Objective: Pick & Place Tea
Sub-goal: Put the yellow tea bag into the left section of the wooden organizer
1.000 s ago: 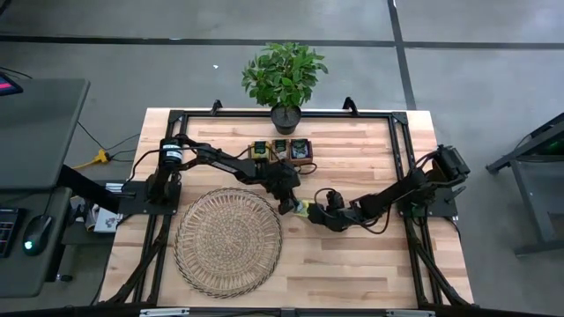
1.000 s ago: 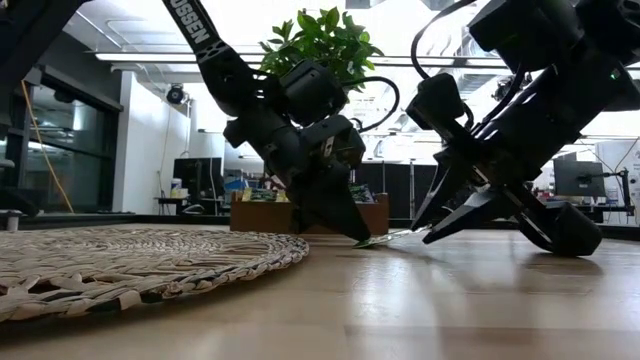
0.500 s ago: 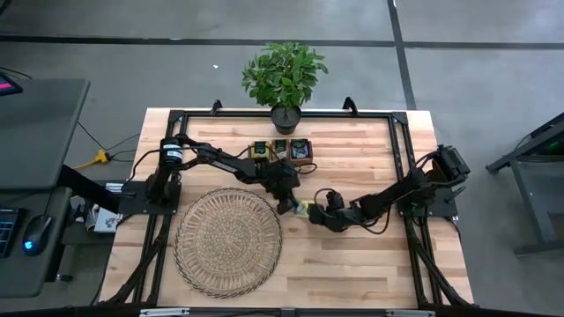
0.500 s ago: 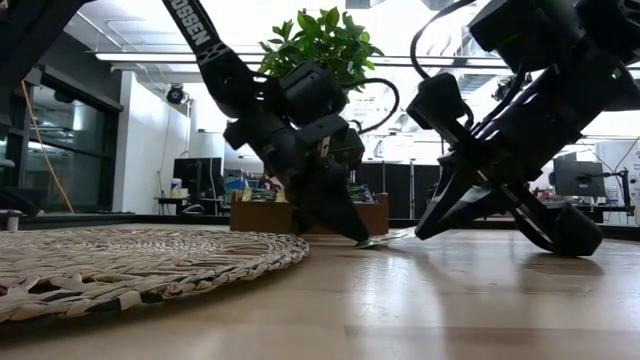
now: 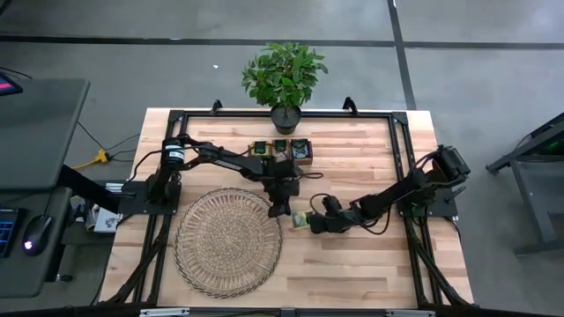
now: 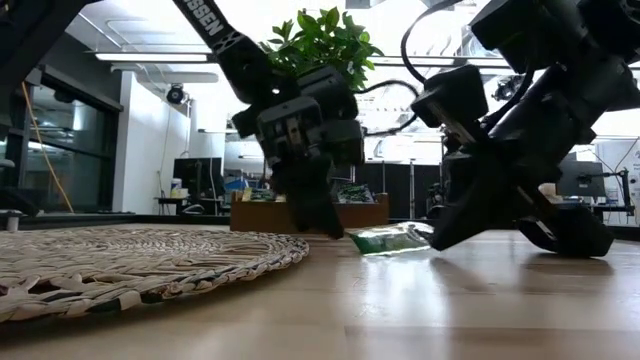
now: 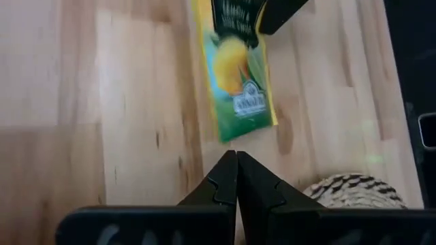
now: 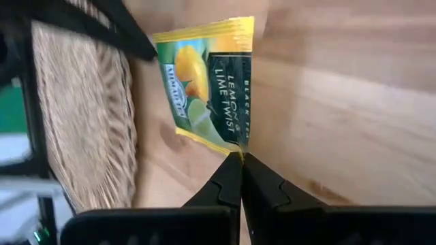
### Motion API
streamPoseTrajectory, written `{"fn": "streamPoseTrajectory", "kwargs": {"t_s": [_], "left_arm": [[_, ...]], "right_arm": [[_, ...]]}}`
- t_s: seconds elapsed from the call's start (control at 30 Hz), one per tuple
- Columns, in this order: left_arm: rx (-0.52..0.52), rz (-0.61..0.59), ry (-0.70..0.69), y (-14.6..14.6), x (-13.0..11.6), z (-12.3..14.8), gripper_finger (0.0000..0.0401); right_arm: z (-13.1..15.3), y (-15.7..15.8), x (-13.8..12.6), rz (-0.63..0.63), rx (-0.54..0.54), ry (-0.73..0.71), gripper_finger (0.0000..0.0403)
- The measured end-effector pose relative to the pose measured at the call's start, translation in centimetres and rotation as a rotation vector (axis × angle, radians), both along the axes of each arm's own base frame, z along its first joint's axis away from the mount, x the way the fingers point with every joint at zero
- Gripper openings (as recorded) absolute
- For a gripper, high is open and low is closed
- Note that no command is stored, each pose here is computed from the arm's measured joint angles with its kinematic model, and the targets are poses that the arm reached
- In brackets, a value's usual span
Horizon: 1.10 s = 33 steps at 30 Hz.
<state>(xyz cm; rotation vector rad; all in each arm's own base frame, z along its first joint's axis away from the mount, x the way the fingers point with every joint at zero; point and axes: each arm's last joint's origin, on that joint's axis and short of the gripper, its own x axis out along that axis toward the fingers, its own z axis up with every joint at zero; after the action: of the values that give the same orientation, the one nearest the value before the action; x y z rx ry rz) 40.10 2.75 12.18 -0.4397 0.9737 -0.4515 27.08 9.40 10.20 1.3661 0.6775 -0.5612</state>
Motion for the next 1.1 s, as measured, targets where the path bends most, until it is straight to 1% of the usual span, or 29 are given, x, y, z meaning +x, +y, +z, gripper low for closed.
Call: {"fn": "streamPoseTrajectory", "kwargs": {"t_s": [0.2, 0.37, 0.5, 0.57, 0.67, 0.83, 0.97, 1.1], "left_arm": [[0.042, -0.065, -0.023, 0.1, 0.6, 1.3, 0.0001], [0.045, -0.067, -0.041, 0.1, 0.9, 1.8, 0.0001], [0.047, -0.067, -0.052, 0.1, 1.0, 1.9, 0.0001], [0.045, -0.062, -0.053, 0.1, 1.0, 1.9, 0.0001], [0.024, -0.045, -0.059, 0.1, 1.2, 2.0, 0.0001], [-0.033, -0.024, -0.145, 0.1, 2.0, 2.8, 0.0004], [-0.082, 0.027, -0.227, 0.2, 2.9, 3.7, 0.0031], [-0.129, 0.056, -0.336, 0.2, 3.8, 4.9, 0.0085]], "right_arm": [[0.2, 0.3, 0.1, 0.152, -0.038, 0.056, 0.0], [1.0, 0.6, 0.4, 0.295, -0.11, 0.107, 0.0], [2.3, 0.5, 0.0, 0.398, -0.196, 0.201, 0.0], [3.3, 0.4, -0.3, 0.438, -0.246, 0.241, 0.0], [5.3, 0.2, -0.6, 0.491, -0.313, 0.265, 0.0], [9.0, -0.3, -1.6, 0.565, -0.443, 0.29, 0.0], [11.9, -0.9, -2.5, 0.62, -0.537, 0.317, 0.0], [13.9, -1.2, -3.5, 0.683, -0.59, 0.331, 0.0]]}}
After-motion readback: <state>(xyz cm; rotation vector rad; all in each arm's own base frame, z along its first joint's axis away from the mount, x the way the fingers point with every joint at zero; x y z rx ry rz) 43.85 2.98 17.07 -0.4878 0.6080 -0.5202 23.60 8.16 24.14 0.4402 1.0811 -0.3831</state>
